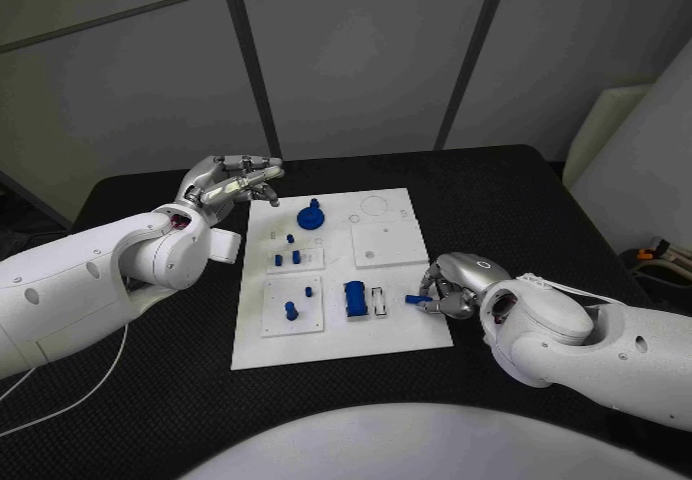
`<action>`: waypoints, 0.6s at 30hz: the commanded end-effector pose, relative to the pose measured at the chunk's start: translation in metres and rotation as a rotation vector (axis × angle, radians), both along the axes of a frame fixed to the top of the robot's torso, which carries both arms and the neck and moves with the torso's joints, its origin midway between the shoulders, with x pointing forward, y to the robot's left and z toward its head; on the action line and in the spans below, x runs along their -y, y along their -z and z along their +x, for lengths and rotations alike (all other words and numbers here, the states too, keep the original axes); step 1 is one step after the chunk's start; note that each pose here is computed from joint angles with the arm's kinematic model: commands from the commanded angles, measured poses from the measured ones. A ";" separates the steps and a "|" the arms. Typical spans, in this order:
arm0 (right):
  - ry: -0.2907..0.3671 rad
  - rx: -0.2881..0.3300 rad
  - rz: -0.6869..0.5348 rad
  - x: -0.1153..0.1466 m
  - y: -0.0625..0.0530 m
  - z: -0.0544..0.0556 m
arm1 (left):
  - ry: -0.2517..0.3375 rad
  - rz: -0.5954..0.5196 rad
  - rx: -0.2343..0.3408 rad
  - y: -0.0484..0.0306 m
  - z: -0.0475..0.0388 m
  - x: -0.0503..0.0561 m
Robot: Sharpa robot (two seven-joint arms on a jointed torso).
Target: Assemble the parts on the task board
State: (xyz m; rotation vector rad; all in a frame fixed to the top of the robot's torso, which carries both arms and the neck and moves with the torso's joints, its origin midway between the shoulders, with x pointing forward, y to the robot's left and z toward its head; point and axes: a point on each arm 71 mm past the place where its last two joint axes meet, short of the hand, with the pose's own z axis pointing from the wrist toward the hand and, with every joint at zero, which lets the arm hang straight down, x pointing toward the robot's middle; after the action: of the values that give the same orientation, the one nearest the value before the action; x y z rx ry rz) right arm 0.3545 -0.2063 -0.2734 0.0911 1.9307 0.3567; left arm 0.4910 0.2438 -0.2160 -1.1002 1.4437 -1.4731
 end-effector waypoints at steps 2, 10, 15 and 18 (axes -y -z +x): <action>0.113 -0.041 0.145 0.001 0.000 -0.005 | 0.013 -0.008 0.005 -0.0014 -0.0003 0.001; 0.130 -0.021 0.247 -0.010 -0.008 -0.008 | 0.015 -0.009 0.005 -0.0015 -0.0005 0.002; 0.142 -0.051 0.289 -0.015 -0.006 -0.008 | 0.016 -0.009 0.005 -0.0017 -0.0008 0.002; 0.147 -0.071 0.305 -0.018 -0.004 -0.008 | 0.016 -0.009 0.005 -0.0017 -0.0008 0.002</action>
State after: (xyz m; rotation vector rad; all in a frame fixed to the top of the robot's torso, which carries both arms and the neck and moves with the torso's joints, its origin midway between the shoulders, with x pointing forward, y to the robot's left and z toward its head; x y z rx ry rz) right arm 0.3462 -0.1884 -0.2688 0.3753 1.9169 0.5188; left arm 0.4906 0.2431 -0.2158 -1.0992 1.4460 -1.4772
